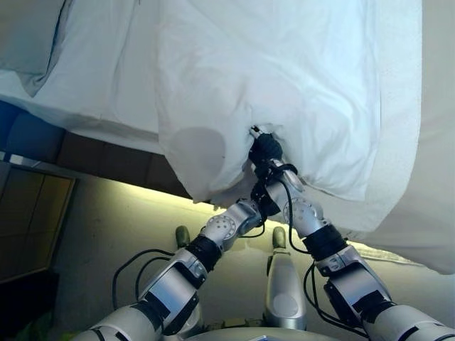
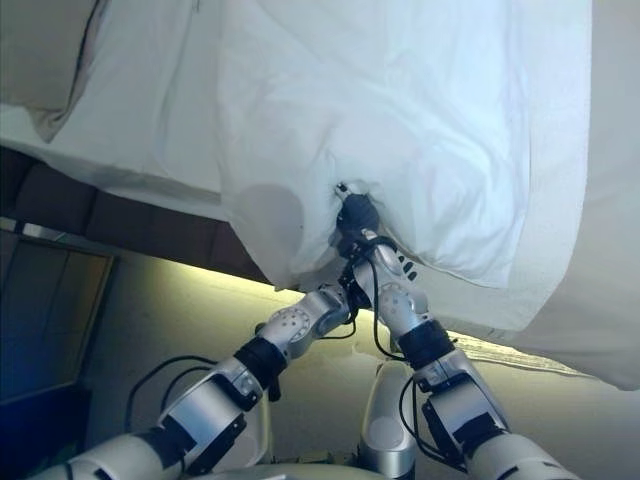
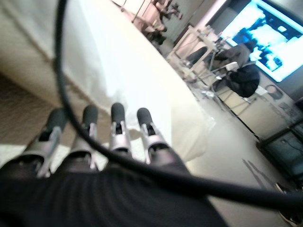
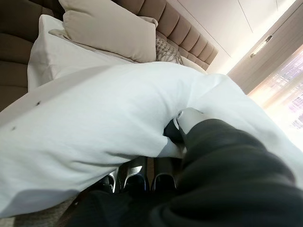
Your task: Make the bed neatly
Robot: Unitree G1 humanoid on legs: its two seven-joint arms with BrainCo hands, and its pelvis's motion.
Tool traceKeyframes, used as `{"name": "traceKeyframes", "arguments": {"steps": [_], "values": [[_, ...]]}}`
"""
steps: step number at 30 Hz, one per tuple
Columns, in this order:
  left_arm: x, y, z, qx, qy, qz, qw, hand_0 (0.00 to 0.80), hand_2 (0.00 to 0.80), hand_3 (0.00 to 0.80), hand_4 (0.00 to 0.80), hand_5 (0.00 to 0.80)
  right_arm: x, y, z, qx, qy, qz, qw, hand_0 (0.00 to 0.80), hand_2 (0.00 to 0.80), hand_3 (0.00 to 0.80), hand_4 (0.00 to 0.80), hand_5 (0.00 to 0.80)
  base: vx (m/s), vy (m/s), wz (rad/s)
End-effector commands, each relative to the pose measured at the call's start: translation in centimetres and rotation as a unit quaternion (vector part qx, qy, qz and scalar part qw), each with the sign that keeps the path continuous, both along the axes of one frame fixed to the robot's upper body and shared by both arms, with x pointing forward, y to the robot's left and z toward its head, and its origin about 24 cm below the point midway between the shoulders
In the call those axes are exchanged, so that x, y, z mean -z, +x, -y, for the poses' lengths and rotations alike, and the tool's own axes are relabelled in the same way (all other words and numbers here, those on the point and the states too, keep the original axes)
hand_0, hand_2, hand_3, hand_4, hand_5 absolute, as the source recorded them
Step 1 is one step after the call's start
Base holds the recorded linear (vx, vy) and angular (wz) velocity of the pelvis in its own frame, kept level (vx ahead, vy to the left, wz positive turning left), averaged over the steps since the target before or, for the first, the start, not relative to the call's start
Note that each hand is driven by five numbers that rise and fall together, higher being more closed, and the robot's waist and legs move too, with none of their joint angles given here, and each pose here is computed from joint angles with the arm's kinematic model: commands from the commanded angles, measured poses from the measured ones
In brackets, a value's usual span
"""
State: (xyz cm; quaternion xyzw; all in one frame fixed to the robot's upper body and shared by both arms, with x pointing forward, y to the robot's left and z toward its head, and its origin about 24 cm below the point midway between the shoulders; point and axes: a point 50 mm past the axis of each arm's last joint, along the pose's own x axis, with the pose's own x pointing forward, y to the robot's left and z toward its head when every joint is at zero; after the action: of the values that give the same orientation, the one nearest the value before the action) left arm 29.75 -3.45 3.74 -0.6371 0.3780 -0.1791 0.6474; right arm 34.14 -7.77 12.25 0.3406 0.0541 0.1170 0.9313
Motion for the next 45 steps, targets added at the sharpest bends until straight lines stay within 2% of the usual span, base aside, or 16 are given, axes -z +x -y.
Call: {"name": "traceKeyframes", "arguments": {"steps": [1, 6, 11, 17, 25, 33, 42, 43, 44, 45], "values": [[-2.3, -0.7, 3.3, 0.017, -0.118, 0.012, 0.993, 0.000, 0.000, 0.000, 0.000, 0.000, -4.7, -0.2, -0.2, -0.004, 0.019, 0.097, 0.995, 0.800, 0.800, 0.800, 0.800, 0.800, 0.040, 0.012, 0.01], [-0.7, -2.7, 3.4, 0.030, -0.153, 0.004, 0.988, 0.000, 0.000, 0.000, 0.000, 0.000, -3.5, -0.4, 0.6, 0.020, 0.040, 0.093, 0.995, 0.800, 0.800, 0.800, 0.800, 0.800, 0.011, -0.064, 0.00], [0.2, -3.3, 2.2, 0.024, -0.154, 0.017, 0.988, 0.000, 0.000, 0.000, 0.000, 0.000, -3.6, -0.3, 1.4, 0.042, 0.054, 0.102, 0.992, 0.800, 0.800, 0.800, 0.800, 0.800, -0.028, -0.102, 0.05], [-1.1, -2.6, 1.2, 0.022, -0.176, 0.070, 0.982, 0.000, 0.000, 0.000, 0.000, 0.000, -3.6, 0.1, 2.5, 0.058, 0.072, 0.103, 0.990, 0.800, 0.800, 0.800, 0.800, 0.800, -0.027, -0.060, 0.10], [-3.3, -0.3, 1.3, 0.002, -0.142, 0.092, 0.986, 0.000, 0.000, 0.000, 0.000, 0.000, -4.9, 0.8, 2.1, 0.045, 0.084, 0.119, 0.988, 0.800, 0.800, 0.800, 0.800, 0.800, -0.027, -0.029, 0.06], [-4.7, 1.7, 1.7, -0.030, -0.097, 0.075, 0.992, 0.000, 0.000, 0.000, 0.000, 0.000, -6.8, 0.9, 1.0, 0.020, 0.077, 0.148, 0.986, 0.800, 0.800, 0.800, 0.800, 0.800, -0.035, 0.040, 0.00], [-3.9, 3.6, -0.4, -0.091, -0.044, 0.043, 0.994, 0.000, 0.000, 0.000, 0.000, 0.000, -8.1, 0.3, -0.4, -0.011, 0.066, 0.171, 0.983, 0.800, 0.800, 0.800, 0.800, 0.800, -0.018, 0.035, 0.00], [-3.9, 3.8, -0.7, -0.098, -0.042, 0.042, 0.993, 0.612, 0.612, 0.612, 0.612, 0.612, -8.0, 0.3, -0.4, -0.011, 0.067, 0.170, 0.983, 0.800, 0.800, 0.800, 0.800, 0.800, 0.000, 0.000, 0.00], [-3.9, 4.1, -1.0, -0.104, -0.041, 0.043, 0.993, 0.800, 0.800, 0.800, 0.800, 0.800, -8.0, 0.3, -0.4, -0.012, 0.068, 0.170, 0.983, 0.800, 0.800, 0.800, 0.800, 0.800, 0.000, 0.000, 0.00], [-4.0, 4.4, -1.4, -0.109, -0.041, 0.046, 0.992, 0.800, 0.800, 0.800, 0.800, 0.800, -8.0, 0.2, -0.5, -0.013, 0.069, 0.168, 0.983, 0.800, 0.800, 0.800, 0.800, 0.800, 0.000, 0.000, 0.00]]}}
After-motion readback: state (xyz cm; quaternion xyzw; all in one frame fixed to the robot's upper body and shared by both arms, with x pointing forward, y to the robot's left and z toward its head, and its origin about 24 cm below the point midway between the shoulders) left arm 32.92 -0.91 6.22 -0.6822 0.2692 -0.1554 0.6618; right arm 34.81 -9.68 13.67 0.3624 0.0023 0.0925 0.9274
